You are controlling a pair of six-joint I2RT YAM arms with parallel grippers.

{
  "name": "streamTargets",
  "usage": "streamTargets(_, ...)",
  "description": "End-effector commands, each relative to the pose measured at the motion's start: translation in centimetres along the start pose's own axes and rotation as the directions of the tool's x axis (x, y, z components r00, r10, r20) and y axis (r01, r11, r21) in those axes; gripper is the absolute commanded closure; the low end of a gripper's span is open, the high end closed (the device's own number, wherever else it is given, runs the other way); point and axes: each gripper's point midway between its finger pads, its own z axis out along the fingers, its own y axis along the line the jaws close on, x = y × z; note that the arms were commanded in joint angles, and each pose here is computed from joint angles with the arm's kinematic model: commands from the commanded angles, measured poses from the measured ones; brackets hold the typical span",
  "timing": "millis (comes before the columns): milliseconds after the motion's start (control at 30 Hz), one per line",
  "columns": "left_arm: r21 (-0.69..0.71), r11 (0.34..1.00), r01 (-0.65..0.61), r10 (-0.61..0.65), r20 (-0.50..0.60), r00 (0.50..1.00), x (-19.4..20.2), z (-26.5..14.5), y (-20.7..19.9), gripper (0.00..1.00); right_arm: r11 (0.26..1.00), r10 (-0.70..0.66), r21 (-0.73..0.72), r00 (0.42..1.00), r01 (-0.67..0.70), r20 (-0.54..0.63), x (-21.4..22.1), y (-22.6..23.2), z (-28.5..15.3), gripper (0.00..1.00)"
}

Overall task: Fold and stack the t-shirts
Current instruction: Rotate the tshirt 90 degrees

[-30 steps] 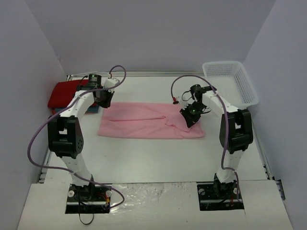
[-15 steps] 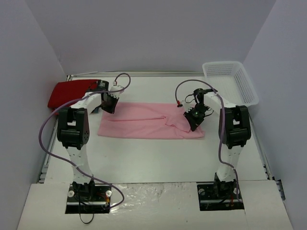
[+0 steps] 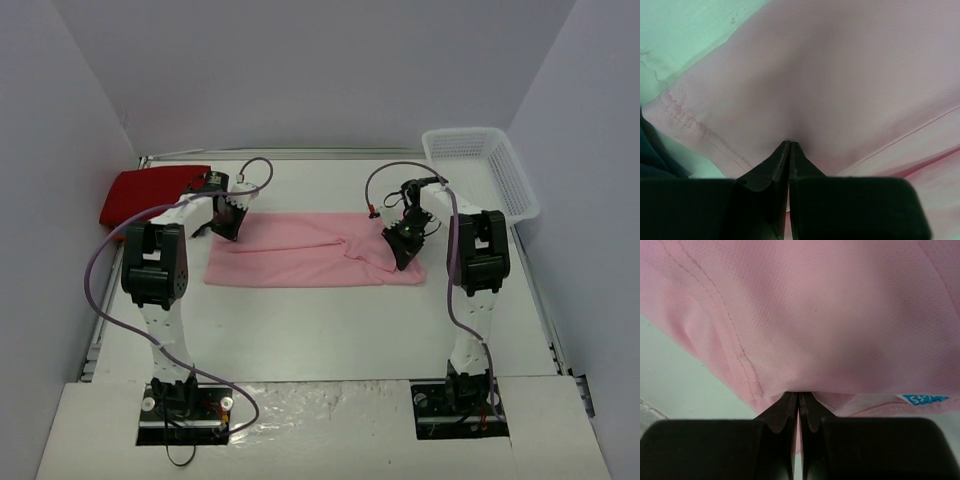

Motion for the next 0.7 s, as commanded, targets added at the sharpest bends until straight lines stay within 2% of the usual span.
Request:
streamTargets(0, 0.019, 1.0, 0.008, -0.006, -0.087, 0.996, 3.1, -1.0, -1.2, 0.98, 0.997, -0.004, 0.076, 1.0, 0.003, 0.015, -1.8, -3.7, 1.1, 1.0)
streamTargets(233, 0.104, 0.995, -0.014, 0.03, -0.15, 0.988, 6.4, -4.0, -4.4, 0.98, 0.991, -0.004, 0.133, 0.995, -0.009, 0.097, -7.4, -8.3, 1.5, 1.0)
streamTargets(267, 0.123, 0.992, -0.026, 0.047, -0.169, 0.984, 7.5, -4.3, -5.1, 0.98, 0.987, -0.029, 0.162, 0.989, 0.005, 0.146, -9.5, -9.1, 0.4, 1.0)
streamTargets(333, 0.154, 0.986, -0.065, 0.091, -0.169, 0.981, 8.0, -5.6, -6.8, 0.98, 0.988, -0.028, 0.154, 0.987, 0.004, 0.156, -10.8, -10.0, 1.4, 1.0)
streamTargets(367, 0.174, 0.98, -0.092, 0.122, -0.17, 0.978, 8.5, -6.2, -7.6, 0.98, 0.98, -0.062, 0.198, 0.976, 0.02, 0.207, -13.2, -10.8, 0.0, 1.0)
streamTargets(400, 0.199, 0.974, -0.105, 0.143, -0.191, 0.971, 9.2, -6.7, -8.5, 0.98, 0.979, -0.067, 0.202, 0.977, 0.025, 0.202, -13.8, -11.3, 1.2, 1.0)
streamTargets(467, 0.256, 0.955, -0.148, 0.2, -0.191, 0.961, 9.6, -7.2, -11.0, 0.98, 0.964, -0.112, 0.261, 0.968, 0.051, 0.224, -15.7, -12.3, 0.7, 1.0)
streamTargets(567, 0.325, 0.928, -0.18, 0.254, -0.201, 0.946, 10.3, -7.7, -14.1, 0.98, 0.931, -0.2, 0.354, 0.937, 0.091, 0.287, -19.8, -12.7, -0.2, 1.0)
streamTargets(667, 0.369, 0.906, -0.208, 0.293, -0.192, 0.937, 10.1, -8.2, -16.3, 0.98, 0.872, -0.323, 0.473, 0.871, 0.123, 0.37, -24.3, -12.8, -1.8, 1.0)
